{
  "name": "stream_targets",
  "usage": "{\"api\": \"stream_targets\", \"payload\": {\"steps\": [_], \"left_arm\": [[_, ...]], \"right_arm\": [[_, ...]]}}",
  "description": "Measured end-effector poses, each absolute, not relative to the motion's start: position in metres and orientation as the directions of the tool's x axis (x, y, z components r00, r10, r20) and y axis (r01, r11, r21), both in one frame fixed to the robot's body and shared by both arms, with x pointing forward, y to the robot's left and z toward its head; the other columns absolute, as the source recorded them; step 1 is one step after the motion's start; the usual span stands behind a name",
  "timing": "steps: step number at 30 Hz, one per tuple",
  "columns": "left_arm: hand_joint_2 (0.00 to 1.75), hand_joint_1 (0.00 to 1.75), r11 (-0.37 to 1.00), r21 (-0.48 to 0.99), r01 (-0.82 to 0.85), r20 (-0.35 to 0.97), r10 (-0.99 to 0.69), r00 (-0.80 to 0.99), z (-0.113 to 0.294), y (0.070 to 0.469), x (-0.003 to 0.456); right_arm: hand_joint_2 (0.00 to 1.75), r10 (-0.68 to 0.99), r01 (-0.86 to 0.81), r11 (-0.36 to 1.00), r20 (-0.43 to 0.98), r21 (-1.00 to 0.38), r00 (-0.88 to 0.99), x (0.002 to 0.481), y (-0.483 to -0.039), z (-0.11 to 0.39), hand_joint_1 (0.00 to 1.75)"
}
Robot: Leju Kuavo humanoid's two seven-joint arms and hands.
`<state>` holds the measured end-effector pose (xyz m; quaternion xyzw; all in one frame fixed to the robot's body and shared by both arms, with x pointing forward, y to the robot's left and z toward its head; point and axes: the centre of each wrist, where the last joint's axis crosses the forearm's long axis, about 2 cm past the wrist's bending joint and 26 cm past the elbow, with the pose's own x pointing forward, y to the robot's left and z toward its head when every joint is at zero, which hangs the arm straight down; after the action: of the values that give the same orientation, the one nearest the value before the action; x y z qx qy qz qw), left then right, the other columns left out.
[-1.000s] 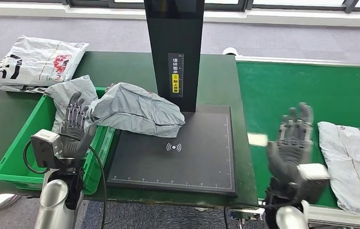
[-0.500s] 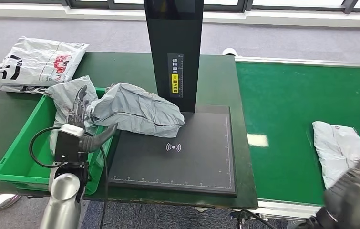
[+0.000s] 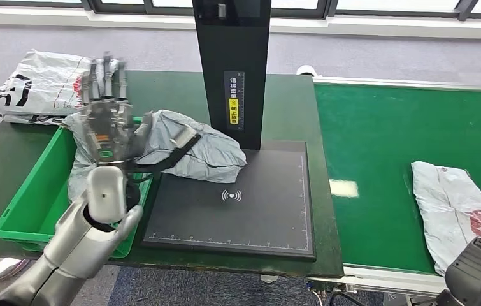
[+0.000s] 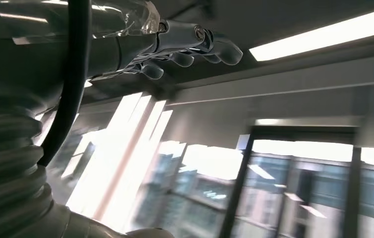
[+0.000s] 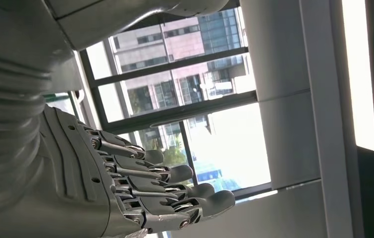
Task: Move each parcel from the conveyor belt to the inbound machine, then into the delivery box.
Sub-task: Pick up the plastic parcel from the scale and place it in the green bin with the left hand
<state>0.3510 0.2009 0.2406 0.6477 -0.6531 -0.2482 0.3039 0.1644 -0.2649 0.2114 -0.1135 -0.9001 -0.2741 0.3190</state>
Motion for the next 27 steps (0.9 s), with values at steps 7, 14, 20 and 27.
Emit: {"api": "stream_targets", "payload": {"steps": [7,14,20,27], "left_arm": [[1.75,0.00,-0.270,0.771,-0.577,-0.422,-0.895,-0.146,0.184,0.186,0.370],[1.75,0.00,-0.423,0.740,-0.522,-0.578,-0.797,-0.174,0.168,0.207,0.388],[1.75,0.00,-0.578,0.722,-0.380,-0.689,-0.653,-0.316,0.153,0.227,0.401],[1.75,0.00,-0.761,0.648,-0.035,-0.705,-0.581,-0.407,0.150,0.282,0.426]], "right_arm": [[1.75,-0.026,0.317,0.852,0.639,0.416,-0.769,0.167,-0.269,0.204,0.00],[1.75,-0.061,0.279,0.869,0.649,0.408,-0.758,0.168,-0.269,0.201,0.00],[1.75,-0.090,0.225,0.896,0.653,0.382,-0.752,0.173,-0.267,0.201,0.00],[1.75,-0.122,0.179,0.915,0.672,0.361,-0.731,0.185,-0.263,0.195,0.00]]}}
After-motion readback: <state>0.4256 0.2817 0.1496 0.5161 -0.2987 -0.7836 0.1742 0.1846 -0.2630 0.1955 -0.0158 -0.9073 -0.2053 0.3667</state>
